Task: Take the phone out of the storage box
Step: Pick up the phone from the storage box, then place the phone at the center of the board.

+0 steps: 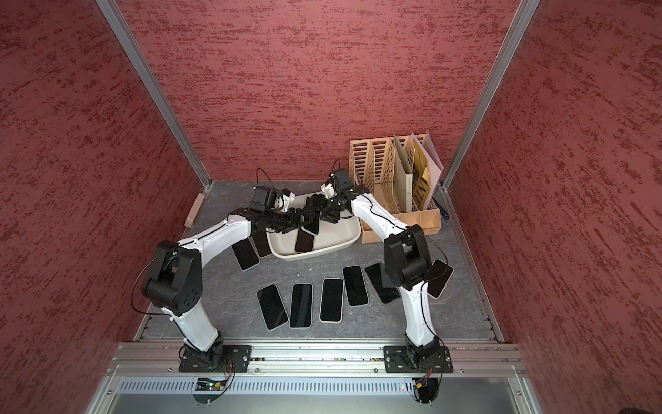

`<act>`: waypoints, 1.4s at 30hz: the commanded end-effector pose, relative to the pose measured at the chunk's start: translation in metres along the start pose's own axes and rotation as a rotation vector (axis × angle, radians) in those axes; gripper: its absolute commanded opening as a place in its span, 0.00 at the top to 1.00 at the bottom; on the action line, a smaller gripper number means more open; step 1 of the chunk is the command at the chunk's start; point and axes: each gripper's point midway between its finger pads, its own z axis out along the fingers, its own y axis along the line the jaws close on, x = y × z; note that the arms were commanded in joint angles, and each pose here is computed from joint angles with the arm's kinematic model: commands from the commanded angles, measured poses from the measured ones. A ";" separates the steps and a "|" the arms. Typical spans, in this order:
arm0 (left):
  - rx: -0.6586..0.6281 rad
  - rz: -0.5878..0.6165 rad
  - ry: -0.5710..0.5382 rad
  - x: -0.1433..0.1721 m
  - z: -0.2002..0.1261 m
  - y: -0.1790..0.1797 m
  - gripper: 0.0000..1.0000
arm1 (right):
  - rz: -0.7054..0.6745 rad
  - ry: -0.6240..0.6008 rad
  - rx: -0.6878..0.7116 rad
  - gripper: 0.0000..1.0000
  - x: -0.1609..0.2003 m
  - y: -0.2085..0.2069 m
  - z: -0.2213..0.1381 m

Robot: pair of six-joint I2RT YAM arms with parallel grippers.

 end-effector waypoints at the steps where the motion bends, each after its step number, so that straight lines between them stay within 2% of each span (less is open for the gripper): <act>1: 0.022 0.002 -0.005 -0.004 0.005 -0.005 0.57 | -0.045 -0.008 -0.080 0.35 0.006 0.031 -0.008; 3: 0.034 -0.023 0.009 -0.002 0.008 -0.005 0.77 | -0.049 0.002 -0.081 0.35 0.012 0.034 -0.006; 5: 0.035 -0.043 0.024 0.002 0.009 -0.003 0.90 | -0.055 0.005 -0.083 0.34 0.015 0.038 -0.005; 7: 0.037 -0.054 0.022 0.005 0.005 -0.002 1.00 | -0.057 0.005 -0.080 0.28 0.016 0.039 -0.005; 9: 0.034 -0.085 0.004 0.007 -0.006 0.003 1.00 | -0.062 -0.017 -0.052 0.17 0.012 0.036 -0.008; 11: 0.038 -0.128 -0.017 0.010 -0.023 0.010 1.00 | -0.087 -0.051 -0.017 0.02 0.006 0.036 -0.014; 15: -0.003 -0.240 -0.115 0.021 -0.080 0.042 1.00 | -0.138 -0.095 0.065 0.02 -0.005 0.033 -0.024; 19: -0.205 -0.354 -0.239 0.047 -0.146 0.099 1.00 | -0.132 -0.082 0.082 0.02 -0.006 0.027 -0.017; 22: -0.308 -0.436 -0.315 0.065 -0.177 0.132 1.00 | -0.134 -0.066 0.075 0.01 -0.002 0.028 -0.004; 24: -0.345 -0.477 -0.331 0.072 -0.184 0.147 1.00 | -0.143 -0.033 0.084 0.02 0.005 0.026 0.008; 30: -0.401 -0.520 -0.301 0.079 -0.180 0.181 1.00 | -0.217 0.078 0.261 0.01 0.026 0.003 0.036; 33: -0.378 -0.550 -0.297 0.078 -0.175 0.198 1.00 | -0.234 0.090 0.270 0.01 0.031 0.002 0.039; 42: -0.434 -0.551 -0.270 0.085 -0.177 0.234 1.00 | -0.235 0.112 0.298 0.01 0.041 -0.014 0.042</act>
